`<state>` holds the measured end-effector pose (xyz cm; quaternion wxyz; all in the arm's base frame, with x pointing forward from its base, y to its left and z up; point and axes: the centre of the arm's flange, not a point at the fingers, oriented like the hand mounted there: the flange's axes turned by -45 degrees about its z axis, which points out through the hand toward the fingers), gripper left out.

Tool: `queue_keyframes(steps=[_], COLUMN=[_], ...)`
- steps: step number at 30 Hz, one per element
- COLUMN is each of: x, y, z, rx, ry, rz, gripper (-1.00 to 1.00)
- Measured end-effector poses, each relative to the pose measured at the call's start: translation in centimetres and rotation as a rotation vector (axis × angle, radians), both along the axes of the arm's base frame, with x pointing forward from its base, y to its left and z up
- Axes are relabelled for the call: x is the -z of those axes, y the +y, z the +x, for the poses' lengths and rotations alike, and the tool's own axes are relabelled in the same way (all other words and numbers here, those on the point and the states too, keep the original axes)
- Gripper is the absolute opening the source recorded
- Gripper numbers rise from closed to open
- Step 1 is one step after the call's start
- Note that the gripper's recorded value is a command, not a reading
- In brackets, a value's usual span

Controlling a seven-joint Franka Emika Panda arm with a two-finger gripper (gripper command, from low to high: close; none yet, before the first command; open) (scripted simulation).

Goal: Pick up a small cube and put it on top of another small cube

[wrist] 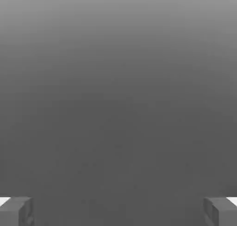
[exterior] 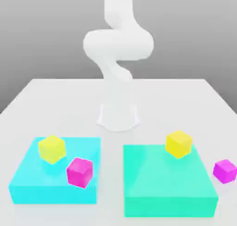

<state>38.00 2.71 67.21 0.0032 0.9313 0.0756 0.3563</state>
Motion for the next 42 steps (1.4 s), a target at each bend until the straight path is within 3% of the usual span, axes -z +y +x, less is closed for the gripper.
queue_keyframes(steps=[6, 12, 16, 24, 30, 31, 37, 42], x=[10.6, 22.0, 29.9, 45.2, 53.4, 54.2, 54.6, 50.1], y=[8.2, 16.8, 22.1, 29.6, 30.4, 30.3, 30.3, 30.4], z=[5.4, 6.3, 4.6, -3.8, -5.7, -5.7, -5.8, -5.7], rx=[-0.38, -0.772, -1.042, -1.603, -1.709, -1.709, -1.71, -1.71], ry=[0.148, 0.267, 0.335, 0.449, 0.469, 0.469, 0.472, 0.471], rz=[-0.18, -0.348, -0.455, -0.655, -0.687, -0.687, -0.687, -0.688], gripper=[0.0, 0.0, 0.0, 0.0, 0.0, -1.0, -1.0, -1.0])
